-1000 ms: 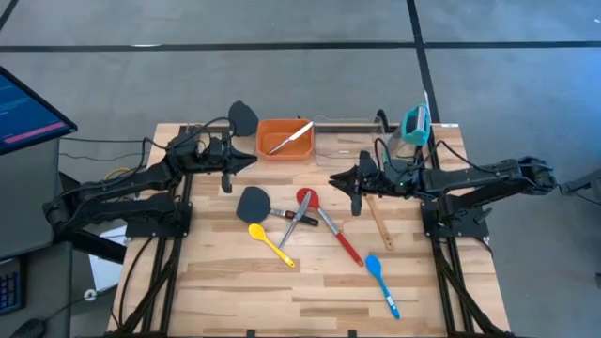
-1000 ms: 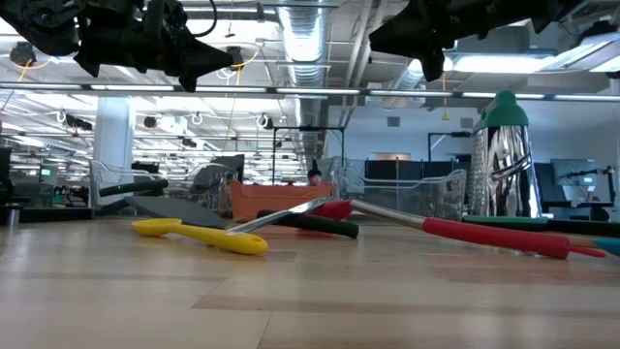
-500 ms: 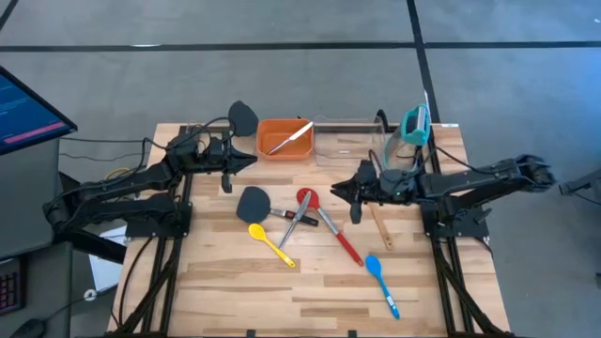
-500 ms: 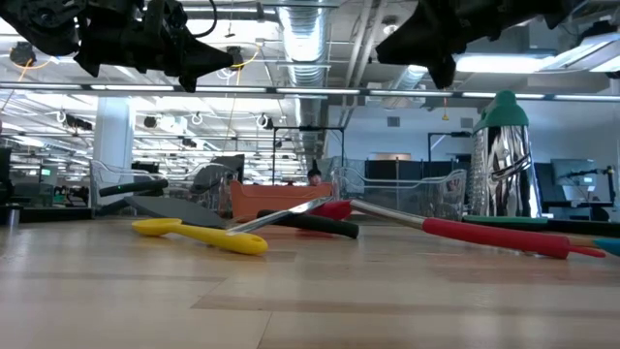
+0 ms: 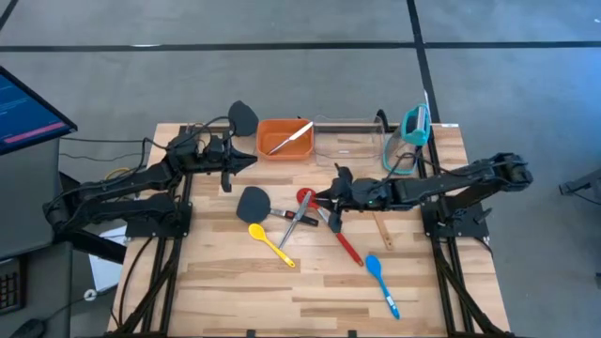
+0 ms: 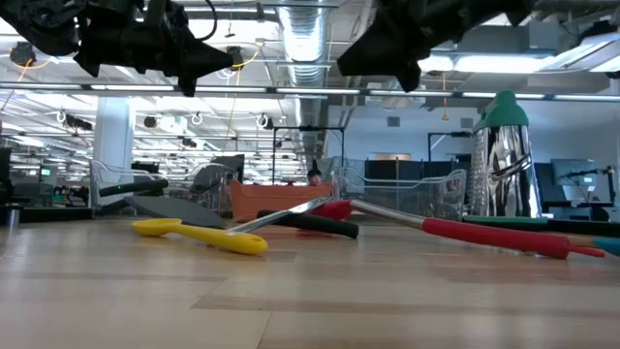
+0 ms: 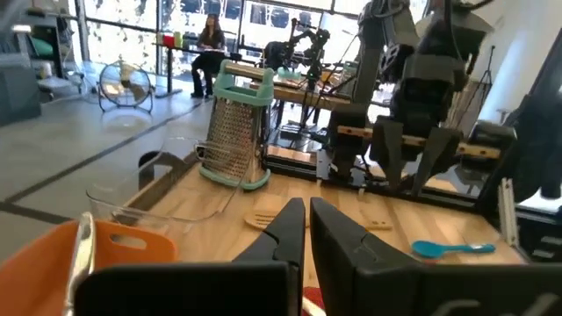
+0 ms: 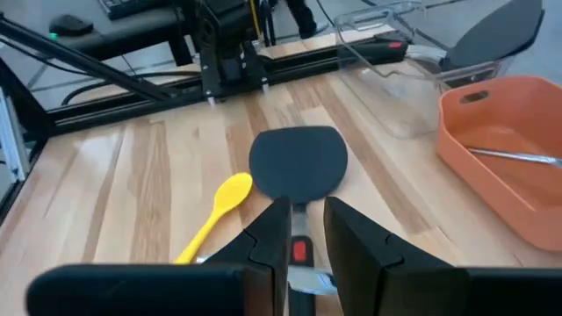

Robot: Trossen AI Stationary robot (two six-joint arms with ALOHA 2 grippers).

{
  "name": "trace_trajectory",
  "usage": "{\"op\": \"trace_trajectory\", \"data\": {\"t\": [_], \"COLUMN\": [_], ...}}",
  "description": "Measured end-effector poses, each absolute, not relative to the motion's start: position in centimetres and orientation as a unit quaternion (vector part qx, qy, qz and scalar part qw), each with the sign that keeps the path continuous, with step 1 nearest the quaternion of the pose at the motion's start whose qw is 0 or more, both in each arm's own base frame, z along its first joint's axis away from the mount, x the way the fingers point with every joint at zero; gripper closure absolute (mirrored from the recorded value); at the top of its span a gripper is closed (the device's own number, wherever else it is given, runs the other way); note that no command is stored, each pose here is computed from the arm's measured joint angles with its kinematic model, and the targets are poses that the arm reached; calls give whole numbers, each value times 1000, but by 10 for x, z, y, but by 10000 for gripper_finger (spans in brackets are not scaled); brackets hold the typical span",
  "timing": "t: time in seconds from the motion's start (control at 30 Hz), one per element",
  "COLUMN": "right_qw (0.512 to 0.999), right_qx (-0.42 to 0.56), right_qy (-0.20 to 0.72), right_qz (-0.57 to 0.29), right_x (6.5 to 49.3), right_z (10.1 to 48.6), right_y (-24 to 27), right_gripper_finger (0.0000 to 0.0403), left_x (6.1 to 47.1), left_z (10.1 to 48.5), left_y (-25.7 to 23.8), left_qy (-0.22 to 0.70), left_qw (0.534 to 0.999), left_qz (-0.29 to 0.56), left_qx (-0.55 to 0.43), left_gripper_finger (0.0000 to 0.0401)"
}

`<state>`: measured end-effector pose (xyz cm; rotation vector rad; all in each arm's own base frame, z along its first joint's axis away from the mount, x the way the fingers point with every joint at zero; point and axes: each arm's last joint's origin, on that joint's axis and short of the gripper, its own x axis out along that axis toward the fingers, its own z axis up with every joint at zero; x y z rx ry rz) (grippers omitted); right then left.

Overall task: Pick & Place Kitchen Items
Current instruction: Put the silver table knife into the orange bin

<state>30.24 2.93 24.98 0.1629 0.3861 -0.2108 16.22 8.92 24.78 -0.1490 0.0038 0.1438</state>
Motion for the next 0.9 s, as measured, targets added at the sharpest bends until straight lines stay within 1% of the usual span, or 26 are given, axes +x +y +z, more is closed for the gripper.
{"op": "trace_trajectory", "data": {"t": [0.1, 0.33, 0.53, 0.6, 0.73, 0.9], "right_qw": [972, 972, 963, 961, 959, 961], "right_qx": [61, -17, -80, -92, -96, -95], "right_qy": [204, 220, 248, 250, 258, 252], "right_qz": [-102, -87, -73, -70, -69, -70], "right_x": [310, 328, 339, 342, 345, 346], "right_z": [251, 247, 230, 225, 218, 218], "right_y": [30, 32, 33, 34, 34, 34], "right_gripper_finger": [336, 336, 336, 336, 336, 336], "left_x": [162, 162, 163, 164, 169, 174], "left_z": [248, 248, 248, 248, 248, 248], "left_y": [89, 89, 88, 85, 73, 59], "left_qy": [0, -1, -1, 0, 7, 11], "left_qw": [993, 993, 993, 993, 993, 992], "left_qz": [72, 72, 68, 51, -12, -52], "left_qx": [-93, -95, -99, -111, -114, -111], "left_gripper_finger": [393, 393, 393, 393, 393, 393]}}
